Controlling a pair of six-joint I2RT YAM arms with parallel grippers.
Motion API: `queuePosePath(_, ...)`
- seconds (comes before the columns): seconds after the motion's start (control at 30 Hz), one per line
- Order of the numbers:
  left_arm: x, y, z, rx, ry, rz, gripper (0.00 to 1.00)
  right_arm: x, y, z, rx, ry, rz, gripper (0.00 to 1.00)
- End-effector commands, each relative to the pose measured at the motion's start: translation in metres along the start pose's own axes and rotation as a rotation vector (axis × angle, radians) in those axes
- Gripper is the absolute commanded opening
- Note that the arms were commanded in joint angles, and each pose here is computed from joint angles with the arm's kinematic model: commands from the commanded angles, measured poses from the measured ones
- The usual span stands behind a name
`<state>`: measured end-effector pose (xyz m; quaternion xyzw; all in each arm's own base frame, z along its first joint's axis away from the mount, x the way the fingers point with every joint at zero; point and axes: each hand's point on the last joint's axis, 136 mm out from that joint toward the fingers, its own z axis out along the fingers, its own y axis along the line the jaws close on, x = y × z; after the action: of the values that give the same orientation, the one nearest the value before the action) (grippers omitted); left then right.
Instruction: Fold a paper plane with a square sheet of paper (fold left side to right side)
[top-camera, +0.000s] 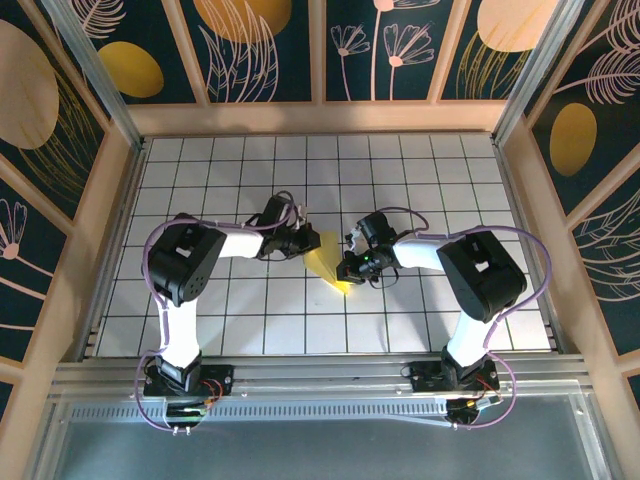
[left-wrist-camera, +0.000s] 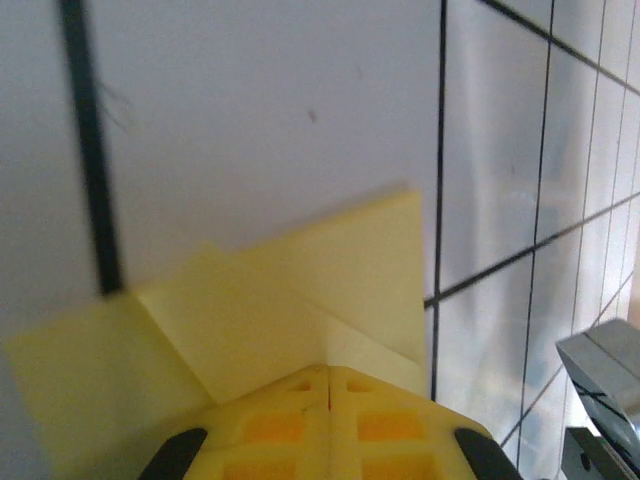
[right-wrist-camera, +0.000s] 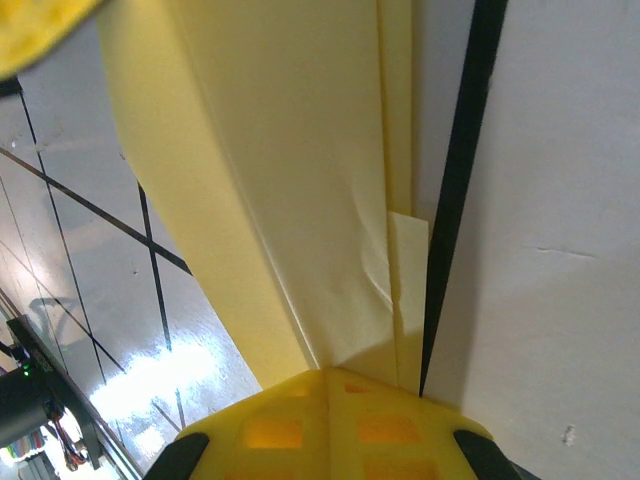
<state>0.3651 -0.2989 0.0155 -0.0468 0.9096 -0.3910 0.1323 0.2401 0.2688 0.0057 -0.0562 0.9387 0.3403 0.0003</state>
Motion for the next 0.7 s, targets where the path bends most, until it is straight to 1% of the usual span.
queuePosePath(0.0, -0.029, 0.043, -0.003, -0.14, -0.067, 0.005, 0.0, 0.059, -0.094, 0.016, 0.364, 0.147, 0.127, 0.0)
queuePosePath(0.13, -0.045, 0.055, -0.003, -0.167, -0.09, -0.004, 0.0, 0.06, -0.092, 0.015, 0.36, 0.146, 0.128, 0.0)
queuePosePath(0.33, -0.066, 0.068, -0.013, -0.19, -0.134, -0.013, 0.0, 0.06, -0.091, 0.015, 0.358, 0.144, 0.126, 0.0)
queuePosePath(0.53, -0.083, 0.053, -0.032, -0.198, -0.182, 0.043, 0.0, 0.057, -0.089, 0.015, 0.351, 0.135, 0.124, 0.0)
queuePosePath(0.6, -0.085, 0.046, -0.042, -0.196, -0.2, 0.061, 0.0, 0.057, -0.088, 0.015, 0.349, 0.132, 0.121, 0.0)
queuePosePath(0.67, -0.08, 0.037, -0.051, -0.166, -0.211, 0.072, 0.0, 0.055, -0.088, 0.014, 0.348, 0.126, 0.119, 0.0)
